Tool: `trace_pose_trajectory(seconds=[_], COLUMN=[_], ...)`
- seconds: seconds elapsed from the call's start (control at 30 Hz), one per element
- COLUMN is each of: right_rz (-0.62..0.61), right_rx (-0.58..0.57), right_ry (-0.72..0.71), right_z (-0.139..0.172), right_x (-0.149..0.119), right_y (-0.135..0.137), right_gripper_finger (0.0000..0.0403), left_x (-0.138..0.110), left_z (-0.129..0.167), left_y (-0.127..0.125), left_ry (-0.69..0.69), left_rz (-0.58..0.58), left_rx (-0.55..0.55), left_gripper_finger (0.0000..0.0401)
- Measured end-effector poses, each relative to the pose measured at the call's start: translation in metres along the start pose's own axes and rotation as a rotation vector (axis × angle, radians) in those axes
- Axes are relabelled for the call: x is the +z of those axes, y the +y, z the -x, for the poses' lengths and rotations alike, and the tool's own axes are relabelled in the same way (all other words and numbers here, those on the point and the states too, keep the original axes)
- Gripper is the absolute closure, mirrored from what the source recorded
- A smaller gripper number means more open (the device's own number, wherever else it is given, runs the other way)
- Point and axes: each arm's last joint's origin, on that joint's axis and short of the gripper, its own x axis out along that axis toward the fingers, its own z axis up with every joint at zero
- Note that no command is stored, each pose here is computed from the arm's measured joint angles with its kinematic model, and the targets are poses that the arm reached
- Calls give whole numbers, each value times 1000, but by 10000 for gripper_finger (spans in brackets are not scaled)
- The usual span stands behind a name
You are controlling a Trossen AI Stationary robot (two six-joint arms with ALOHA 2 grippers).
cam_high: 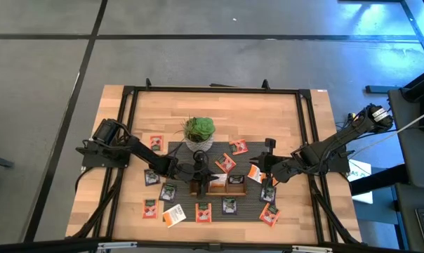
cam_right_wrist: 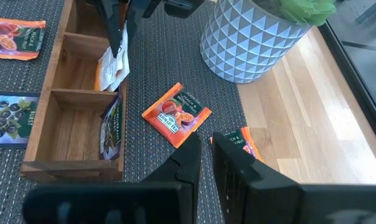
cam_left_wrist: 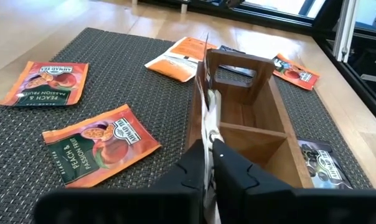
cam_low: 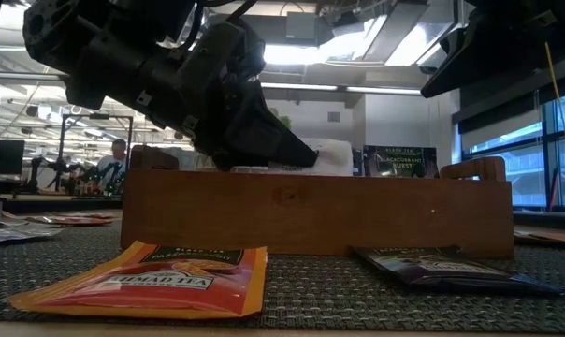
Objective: Pick & Place Tea
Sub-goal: Adjust the white tea bags on the wooden organizer
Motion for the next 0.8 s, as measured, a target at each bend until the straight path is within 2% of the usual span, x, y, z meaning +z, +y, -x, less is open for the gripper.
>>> trace_pose_trajectory(seconds=[0.6, 0.8], right_rz=[4, 4], right_rx=[0, 0], right_ry=[1, 1], right_z=[0, 0], right_x=[0, 0], right_y=[0, 0], right_gripper_finger=[359, 359], left_x=[11, 11], left_z=[-5, -5], left_y=[-3, -3], left_ry=[-26, -26], left_rz=[-79, -99], left_rx=[15, 15], left_gripper_finger=[397, 381])
